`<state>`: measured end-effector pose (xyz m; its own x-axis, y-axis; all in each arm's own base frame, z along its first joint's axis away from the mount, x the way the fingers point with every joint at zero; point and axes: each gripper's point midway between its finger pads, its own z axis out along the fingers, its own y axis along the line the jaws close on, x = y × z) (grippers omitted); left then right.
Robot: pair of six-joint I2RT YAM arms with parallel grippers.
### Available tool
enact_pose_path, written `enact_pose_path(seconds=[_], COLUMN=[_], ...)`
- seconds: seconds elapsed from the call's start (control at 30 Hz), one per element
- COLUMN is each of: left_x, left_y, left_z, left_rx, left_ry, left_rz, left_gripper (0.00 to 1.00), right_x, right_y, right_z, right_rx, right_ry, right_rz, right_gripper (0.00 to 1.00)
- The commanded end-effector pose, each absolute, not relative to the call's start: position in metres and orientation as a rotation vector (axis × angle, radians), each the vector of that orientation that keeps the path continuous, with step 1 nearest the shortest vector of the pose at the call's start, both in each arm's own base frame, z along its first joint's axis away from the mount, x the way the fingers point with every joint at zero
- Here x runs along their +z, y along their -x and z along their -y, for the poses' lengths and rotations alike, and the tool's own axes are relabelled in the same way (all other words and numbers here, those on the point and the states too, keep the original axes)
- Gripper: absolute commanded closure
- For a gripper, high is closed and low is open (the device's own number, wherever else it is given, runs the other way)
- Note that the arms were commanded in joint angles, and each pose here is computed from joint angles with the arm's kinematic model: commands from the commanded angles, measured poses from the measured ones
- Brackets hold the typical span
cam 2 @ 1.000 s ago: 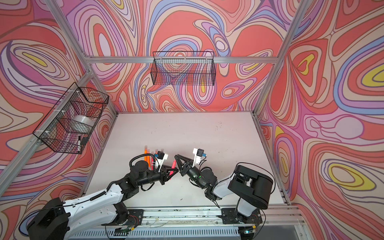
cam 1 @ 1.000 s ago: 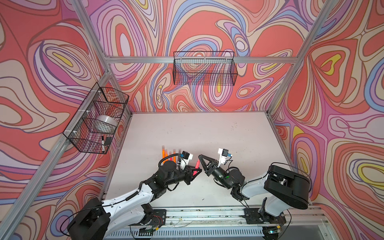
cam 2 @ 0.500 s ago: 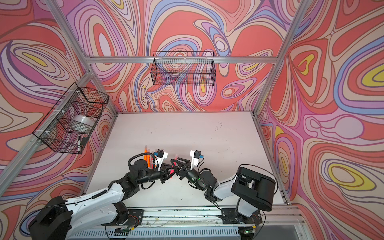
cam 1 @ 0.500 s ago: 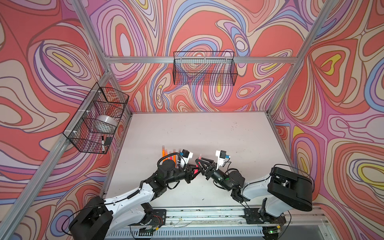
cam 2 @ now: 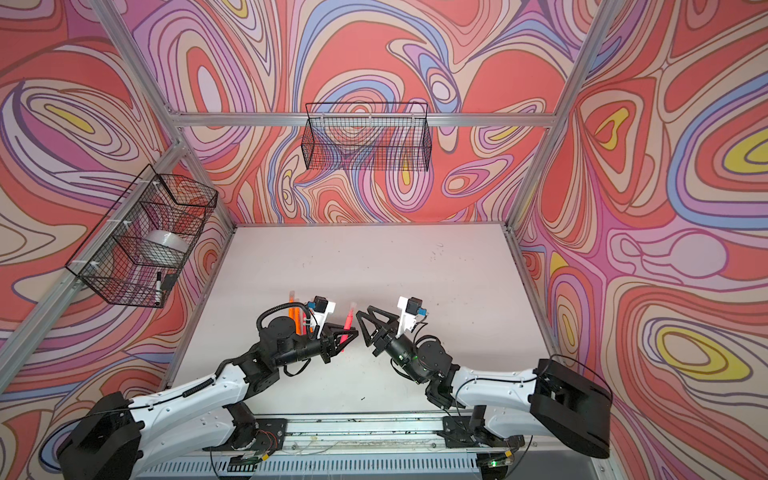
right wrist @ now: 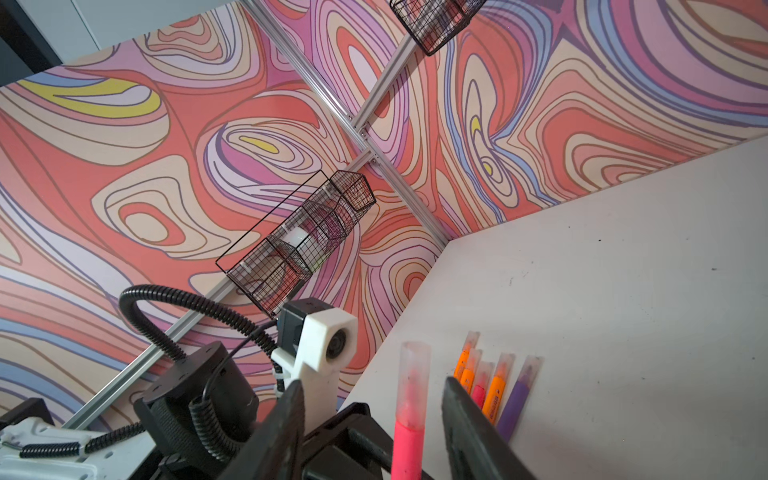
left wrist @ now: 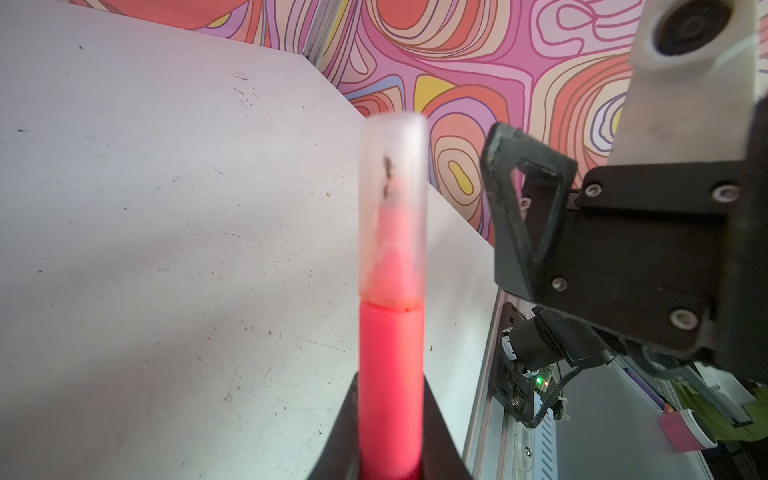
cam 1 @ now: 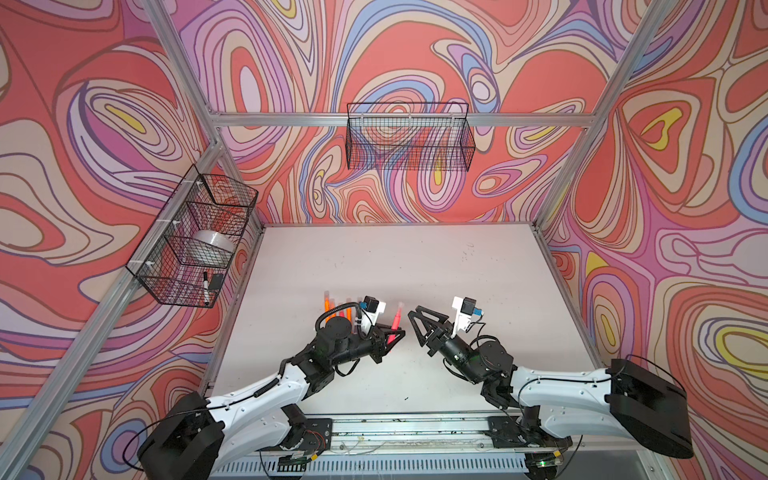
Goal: Insert the pens into the pen caps
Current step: 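Lower the pink cap onto the highlighter tip with the right gripper, then press the cap down onto the highlighter with the right gripper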
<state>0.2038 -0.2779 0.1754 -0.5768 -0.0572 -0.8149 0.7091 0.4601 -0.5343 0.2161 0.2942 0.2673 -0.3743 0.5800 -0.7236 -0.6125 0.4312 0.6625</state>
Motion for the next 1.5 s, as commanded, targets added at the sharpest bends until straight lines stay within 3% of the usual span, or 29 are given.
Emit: enact_pose_path(seconds=[0.0,0.73,1.23,1.47], left_x=[0.182,0.183,0.183,0.183], left_y=[-0.203,-0.192,-0.192,-0.192], left_z=[0.285,0.295,0.295,0.295], left_rx=[-1.096,-1.006,-1.012,-1.011], left_ry=[-0.62,-0.712,-0.715,-0.712], left_rz=[-1.864,-1.846,-1.847,-1.851], left_gripper=[1.0,1.0,1.0,1.0], right_x=[0.255,0.253,0.247,0.244], right_y=[-0.224,-0.245,-0.249,-0.248], right_z=[-0.299,-0.306,-0.316,-0.324], right_rx=[1.111,1.064,1.066,1.082], right_ry=[0.076,0.113,0.144,0.176], right_rz=[-1.645,-1.837,-1.871,-1.884], right_gripper=[0.48,0.53,0.7,0.89])
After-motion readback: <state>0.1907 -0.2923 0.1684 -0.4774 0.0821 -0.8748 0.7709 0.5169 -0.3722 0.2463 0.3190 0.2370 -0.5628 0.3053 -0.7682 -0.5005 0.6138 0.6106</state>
